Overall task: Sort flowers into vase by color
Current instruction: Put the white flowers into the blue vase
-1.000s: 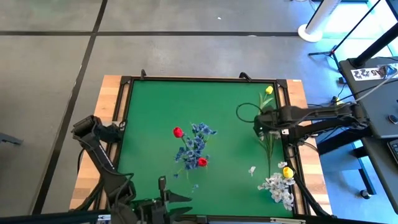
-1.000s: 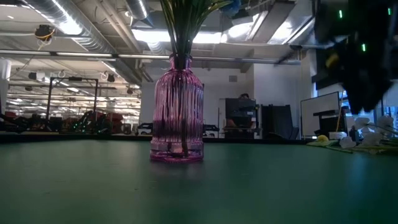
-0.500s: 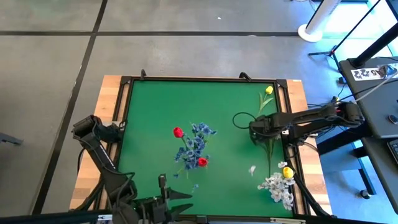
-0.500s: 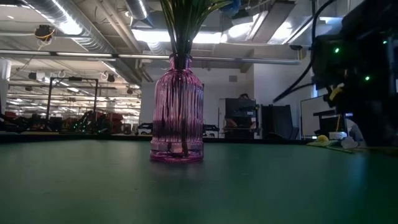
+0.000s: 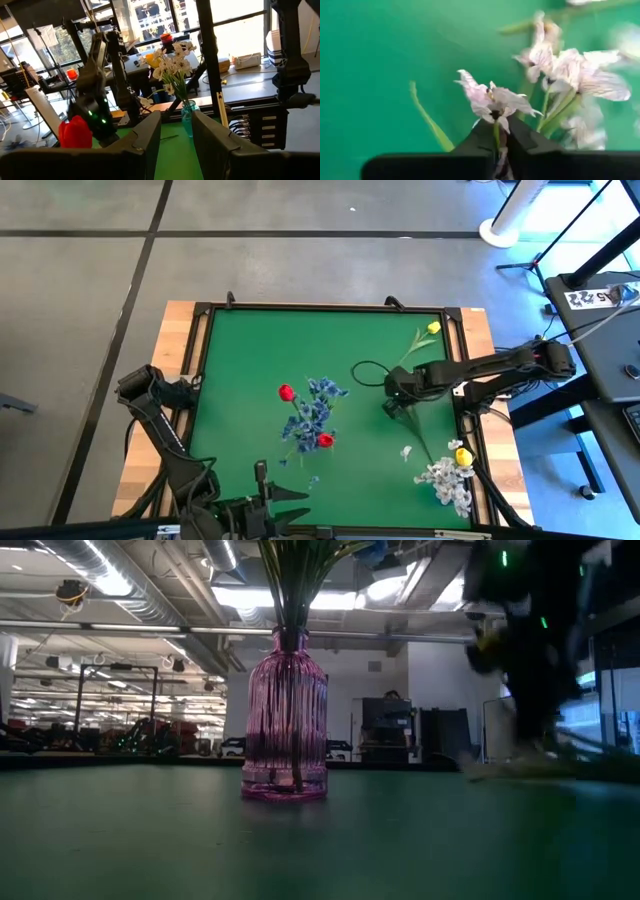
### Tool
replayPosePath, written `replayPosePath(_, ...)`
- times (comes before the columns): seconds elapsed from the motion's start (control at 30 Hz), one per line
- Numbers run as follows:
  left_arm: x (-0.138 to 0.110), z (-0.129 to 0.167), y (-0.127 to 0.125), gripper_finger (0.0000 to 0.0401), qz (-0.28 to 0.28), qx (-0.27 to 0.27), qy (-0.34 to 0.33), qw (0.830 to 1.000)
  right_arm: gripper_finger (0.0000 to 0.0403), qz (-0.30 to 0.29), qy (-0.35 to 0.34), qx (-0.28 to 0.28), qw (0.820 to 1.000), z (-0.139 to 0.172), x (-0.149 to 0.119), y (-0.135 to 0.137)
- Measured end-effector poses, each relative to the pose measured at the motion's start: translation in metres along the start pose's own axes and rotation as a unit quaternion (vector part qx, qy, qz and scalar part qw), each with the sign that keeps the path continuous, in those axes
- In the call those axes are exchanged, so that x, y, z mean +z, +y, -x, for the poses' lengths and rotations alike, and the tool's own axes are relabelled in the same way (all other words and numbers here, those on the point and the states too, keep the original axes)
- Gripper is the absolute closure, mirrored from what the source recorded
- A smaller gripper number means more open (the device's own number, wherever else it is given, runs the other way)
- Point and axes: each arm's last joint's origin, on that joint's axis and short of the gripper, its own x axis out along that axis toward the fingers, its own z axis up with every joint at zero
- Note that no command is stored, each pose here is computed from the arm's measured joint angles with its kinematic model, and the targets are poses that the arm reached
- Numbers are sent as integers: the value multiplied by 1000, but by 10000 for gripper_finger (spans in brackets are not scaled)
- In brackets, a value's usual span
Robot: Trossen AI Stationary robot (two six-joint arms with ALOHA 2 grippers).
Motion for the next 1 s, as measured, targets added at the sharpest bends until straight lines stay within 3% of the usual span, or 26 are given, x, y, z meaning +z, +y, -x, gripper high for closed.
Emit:
replayPosePath(0.13,0,0,0,293,7,0,0,1000,373,45,-73,52,995,46,12,21)
replayPosePath(0.23,0,0,0,293,7,0,0,1000,379,77,-156,93,980,90,15,34)
replayPosePath(0.37,0,1,-1,293,8,-1,0,1000,395,151,-287,170,931,156,5,48)
replayPosePath(0.47,0,1,-1,293,18,-1,0,1000,387,164,-357,223,892,199,-8,47)
replayPosePath(0.6,0,1,-1,293,24,-1,1,1000,394,170,-386,305,854,241,-28,34)
replayPosePath(0.77,0,0,0,293,25,1,1,1000,391,212,-381,377,817,269,-49,17)
replayPosePath(1.0,0,-5,4,293,27,9,2,1000,394,229,-422,486,730,314,-58,-21)
